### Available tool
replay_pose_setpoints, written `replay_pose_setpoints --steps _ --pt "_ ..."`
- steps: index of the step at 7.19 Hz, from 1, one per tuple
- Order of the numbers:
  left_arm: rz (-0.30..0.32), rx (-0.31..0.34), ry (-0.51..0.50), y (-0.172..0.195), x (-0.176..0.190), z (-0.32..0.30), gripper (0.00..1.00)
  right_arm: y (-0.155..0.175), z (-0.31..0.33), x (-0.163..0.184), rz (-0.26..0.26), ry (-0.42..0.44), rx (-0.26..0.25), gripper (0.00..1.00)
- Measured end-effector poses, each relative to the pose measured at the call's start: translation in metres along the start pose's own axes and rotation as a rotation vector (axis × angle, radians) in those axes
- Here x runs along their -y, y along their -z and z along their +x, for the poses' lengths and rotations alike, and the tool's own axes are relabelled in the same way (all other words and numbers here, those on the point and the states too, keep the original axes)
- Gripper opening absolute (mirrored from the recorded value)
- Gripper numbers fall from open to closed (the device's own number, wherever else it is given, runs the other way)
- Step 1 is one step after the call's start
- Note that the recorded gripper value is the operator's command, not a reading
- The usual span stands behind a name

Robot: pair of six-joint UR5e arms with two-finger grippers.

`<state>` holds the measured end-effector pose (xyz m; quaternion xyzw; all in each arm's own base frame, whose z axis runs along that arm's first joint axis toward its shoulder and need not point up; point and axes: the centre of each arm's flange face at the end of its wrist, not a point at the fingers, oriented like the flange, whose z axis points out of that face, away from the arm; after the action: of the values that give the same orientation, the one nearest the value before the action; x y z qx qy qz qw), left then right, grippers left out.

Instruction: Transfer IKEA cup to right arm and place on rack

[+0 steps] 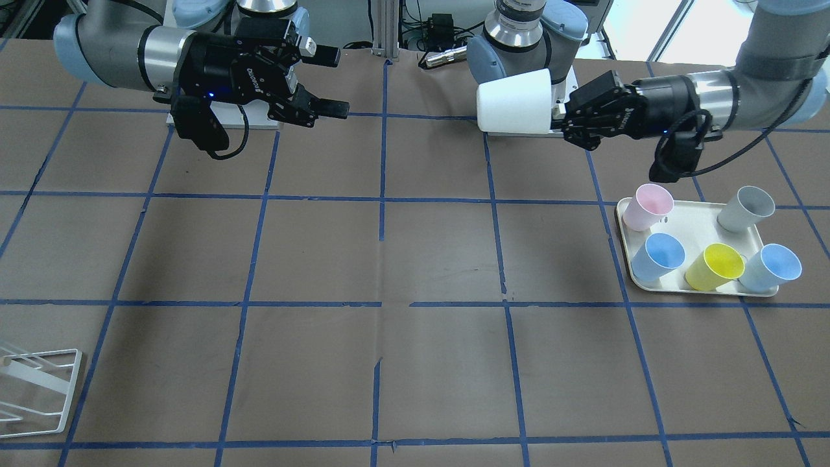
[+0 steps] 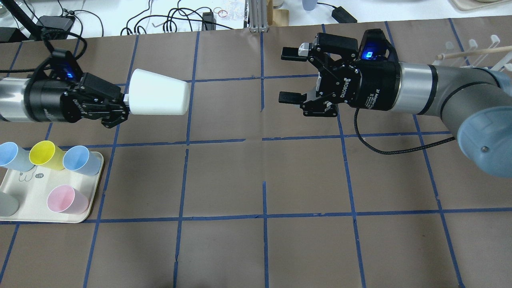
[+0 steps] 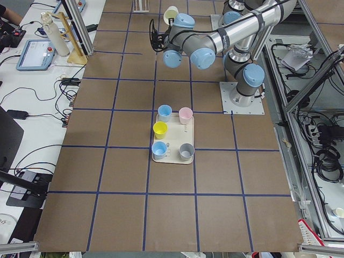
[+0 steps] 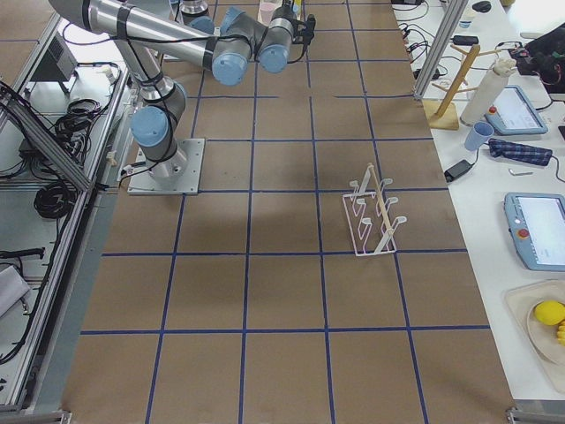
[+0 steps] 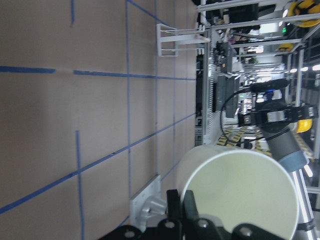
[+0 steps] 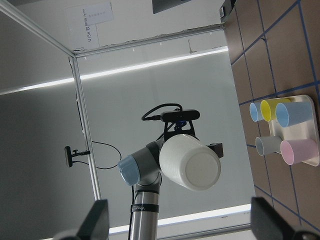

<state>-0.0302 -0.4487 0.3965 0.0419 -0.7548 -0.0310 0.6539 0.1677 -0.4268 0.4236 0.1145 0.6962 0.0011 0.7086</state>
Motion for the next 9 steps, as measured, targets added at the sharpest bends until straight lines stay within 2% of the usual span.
replay_pose_setpoints --steps 2,4,9 --pt "0.017 -0.062 0.028 -0.050 -0.001 -0.009 0.00 0.000 0.000 0.000 -0.001 -0.004 0.000 1.00" --pt "0.029 -0.092 0.032 -0.084 -0.005 -0.011 0.00 -0.001 0.002 0.000 -0.002 -0.010 -0.001 1.00" --pt "0.043 -0.117 0.030 -0.113 -0.013 -0.003 0.00 -0.003 0.010 0.003 -0.010 -0.030 -0.006 1.00"
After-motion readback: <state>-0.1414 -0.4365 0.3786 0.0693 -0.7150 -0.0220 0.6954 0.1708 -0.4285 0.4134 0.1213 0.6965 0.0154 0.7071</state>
